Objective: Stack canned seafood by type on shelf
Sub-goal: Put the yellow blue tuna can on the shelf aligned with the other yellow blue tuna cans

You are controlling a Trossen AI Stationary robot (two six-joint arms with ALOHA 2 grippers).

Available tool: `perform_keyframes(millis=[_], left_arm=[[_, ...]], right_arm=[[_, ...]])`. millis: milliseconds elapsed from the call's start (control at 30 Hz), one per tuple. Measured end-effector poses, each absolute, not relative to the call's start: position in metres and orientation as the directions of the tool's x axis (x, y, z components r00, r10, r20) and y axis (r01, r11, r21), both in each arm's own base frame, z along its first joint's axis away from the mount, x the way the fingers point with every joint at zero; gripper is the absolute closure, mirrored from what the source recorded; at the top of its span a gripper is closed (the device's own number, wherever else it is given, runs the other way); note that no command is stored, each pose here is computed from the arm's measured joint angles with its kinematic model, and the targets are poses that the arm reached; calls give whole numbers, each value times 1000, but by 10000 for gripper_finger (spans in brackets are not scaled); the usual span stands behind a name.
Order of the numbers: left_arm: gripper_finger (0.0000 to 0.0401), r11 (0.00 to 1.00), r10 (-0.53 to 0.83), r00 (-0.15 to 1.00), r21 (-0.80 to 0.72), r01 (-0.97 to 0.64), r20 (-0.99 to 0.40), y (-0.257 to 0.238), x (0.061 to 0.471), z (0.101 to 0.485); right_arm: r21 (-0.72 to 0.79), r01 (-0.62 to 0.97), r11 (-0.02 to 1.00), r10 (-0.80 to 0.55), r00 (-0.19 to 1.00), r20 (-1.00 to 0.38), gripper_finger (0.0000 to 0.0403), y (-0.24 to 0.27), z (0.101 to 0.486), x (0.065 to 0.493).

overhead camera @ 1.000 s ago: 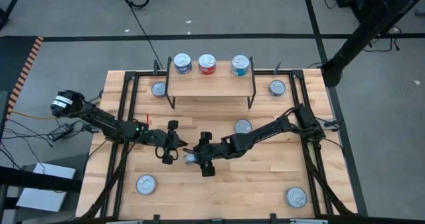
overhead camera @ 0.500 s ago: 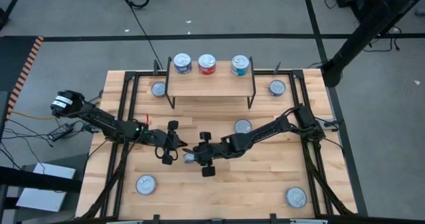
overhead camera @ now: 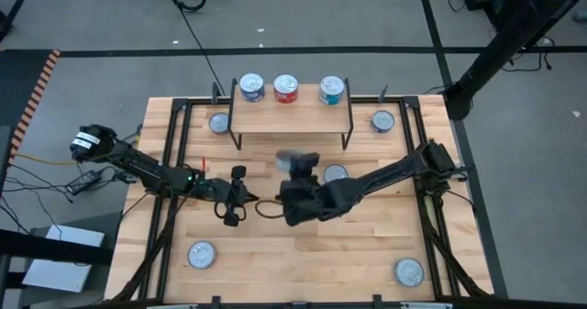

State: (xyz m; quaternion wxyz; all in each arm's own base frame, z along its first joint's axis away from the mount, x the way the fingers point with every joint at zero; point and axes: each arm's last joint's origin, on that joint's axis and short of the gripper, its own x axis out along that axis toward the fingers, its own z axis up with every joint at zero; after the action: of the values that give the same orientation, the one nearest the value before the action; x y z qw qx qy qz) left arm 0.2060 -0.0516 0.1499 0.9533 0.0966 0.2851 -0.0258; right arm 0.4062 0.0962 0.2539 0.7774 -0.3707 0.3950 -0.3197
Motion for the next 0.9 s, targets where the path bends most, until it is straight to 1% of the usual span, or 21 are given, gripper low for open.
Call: perform_keyframes(millis=[33,100,167,333,533,633,700,767,900], left_arm=[[396,980,6,836,169,104,-548,-52,206,150],[396,980,5,836,169,105,-548,-52,206,150],[396,980,5,836,168,104,-549,-52,206,150],[396,980,6,834,167,104,-552,-52,206,150],[396,980,6,833,167,104,-554,-52,206,149],[396,980,6,832,167,105,-555,-52,206,149],[396,980,6,832,167,105,-555,-52,206,149],[396,980,6,832,167,104,-555,-52,206,149],[396,981,6,832,166,104,-555,-52,206,149]], right_arm=[[-858,213,468,-822,460,-335,253,92,259,404],[-889,207,409,-857,421,-296,253,81,267,401],[-898,200,392,-873,387,-295,253,68,271,398],[-926,166,339,-921,260,-291,252,29,272,391],[-925,152,349,-935,122,-333,251,-8,263,381],[-918,177,355,-935,79,-347,250,-18,262,377],[-908,165,386,-922,59,-382,248,-22,260,374],[-879,185,440,-897,53,-438,242,-25,258,373],[-841,230,490,-868,37,-495,215,-32,257,372]])
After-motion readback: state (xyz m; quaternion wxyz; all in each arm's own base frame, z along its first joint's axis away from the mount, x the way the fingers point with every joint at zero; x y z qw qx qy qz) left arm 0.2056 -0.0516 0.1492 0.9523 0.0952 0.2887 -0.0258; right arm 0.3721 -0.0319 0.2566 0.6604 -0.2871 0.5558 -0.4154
